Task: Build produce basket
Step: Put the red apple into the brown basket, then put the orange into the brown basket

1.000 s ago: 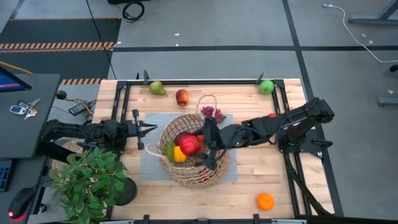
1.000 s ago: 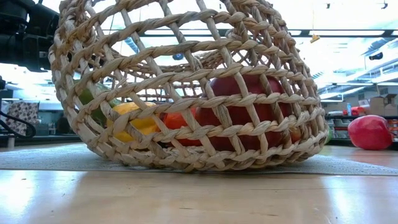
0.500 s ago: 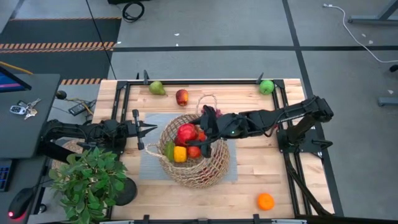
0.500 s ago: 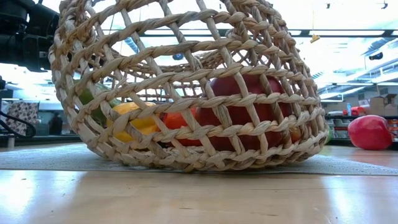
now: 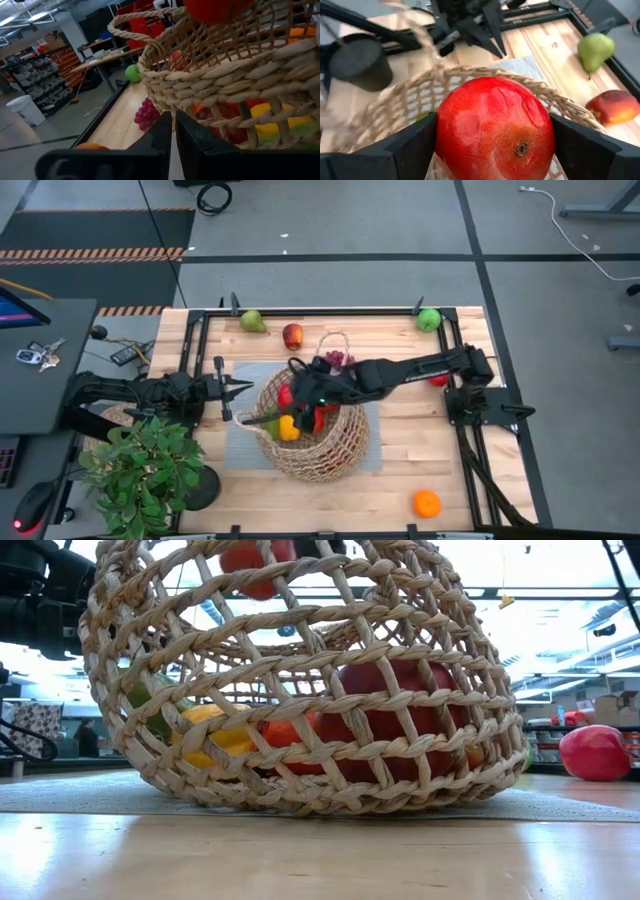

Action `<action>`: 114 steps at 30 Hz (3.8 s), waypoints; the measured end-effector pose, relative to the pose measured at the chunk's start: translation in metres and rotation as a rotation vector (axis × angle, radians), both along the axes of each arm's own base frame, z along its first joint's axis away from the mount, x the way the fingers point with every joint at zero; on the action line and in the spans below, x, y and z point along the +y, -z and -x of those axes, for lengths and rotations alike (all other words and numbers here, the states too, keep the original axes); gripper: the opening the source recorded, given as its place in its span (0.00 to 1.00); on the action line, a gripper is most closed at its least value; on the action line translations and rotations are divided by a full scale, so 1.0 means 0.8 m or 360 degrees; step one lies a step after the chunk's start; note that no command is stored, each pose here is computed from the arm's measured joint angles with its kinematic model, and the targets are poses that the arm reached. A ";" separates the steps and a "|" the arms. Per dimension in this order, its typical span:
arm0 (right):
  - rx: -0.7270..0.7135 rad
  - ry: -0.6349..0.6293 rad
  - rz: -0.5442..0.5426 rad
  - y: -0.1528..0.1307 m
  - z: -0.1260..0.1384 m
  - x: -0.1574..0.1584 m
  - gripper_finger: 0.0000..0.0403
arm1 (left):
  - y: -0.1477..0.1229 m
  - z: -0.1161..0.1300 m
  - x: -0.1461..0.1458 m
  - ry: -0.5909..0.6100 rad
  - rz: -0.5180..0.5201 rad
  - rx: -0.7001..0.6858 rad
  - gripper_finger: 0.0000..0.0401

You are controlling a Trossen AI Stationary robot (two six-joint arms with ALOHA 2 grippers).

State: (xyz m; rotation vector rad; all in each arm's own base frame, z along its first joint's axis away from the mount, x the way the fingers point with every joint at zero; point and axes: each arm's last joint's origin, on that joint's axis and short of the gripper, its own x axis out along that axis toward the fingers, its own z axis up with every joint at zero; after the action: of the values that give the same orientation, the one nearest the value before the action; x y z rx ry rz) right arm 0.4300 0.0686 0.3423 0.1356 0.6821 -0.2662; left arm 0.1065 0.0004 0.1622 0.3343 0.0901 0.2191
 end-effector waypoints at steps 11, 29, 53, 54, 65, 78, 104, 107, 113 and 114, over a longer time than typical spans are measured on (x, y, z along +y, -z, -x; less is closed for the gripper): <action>0.0271 -0.0044 -0.0247 0.082 -0.050 -0.035 0.90 | 0.000 0.000 0.000 -0.0001 0.0000 -0.0004 0.08; 0.0426 -0.0134 -0.0352 0.124 -0.065 -0.076 0.90 | 0.000 0.000 0.000 -0.0001 0.0000 -0.0004 0.08; 0.0126 -0.0048 -0.0107 -0.024 0.022 -0.039 0.97 | 0.000 0.000 0.000 -0.0001 0.0000 -0.0005 0.08; 0.0108 -0.0044 -0.0055 -0.035 0.032 -0.027 0.96 | 0.000 0.000 0.000 -0.0001 0.0000 -0.0005 0.08; 0.0336 -0.0104 0.0086 -0.056 0.140 0.106 0.93 | -0.001 0.000 0.000 0.0000 0.0000 -0.0006 0.09; 0.0778 0.0047 -0.0163 0.045 0.229 0.220 0.93 | -0.001 0.000 0.000 -0.0001 0.0000 -0.0007 0.08; 0.1113 0.0512 -0.0471 0.153 0.333 0.272 0.98 | -0.001 0.000 0.000 -0.0001 0.0000 -0.0006 0.07; 0.1111 0.0538 -0.0473 0.164 0.348 0.276 0.98 | -0.001 0.000 0.000 -0.0001 0.0000 -0.0006 0.07; 0.1093 0.0492 -0.0592 0.196 0.364 0.284 0.98 | -0.001 0.000 0.000 -0.0001 0.0000 -0.0006 0.08; 0.1090 0.0494 -0.0598 0.202 0.366 0.283 0.98 | -0.001 0.000 0.000 -0.0001 0.0000 -0.0006 0.09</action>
State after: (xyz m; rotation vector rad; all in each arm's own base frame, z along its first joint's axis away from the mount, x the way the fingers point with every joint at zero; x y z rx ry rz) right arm 0.1375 0.2952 0.1809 0.5272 1.3940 -0.4889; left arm 0.1065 0.0003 0.1627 0.3338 0.0865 0.2201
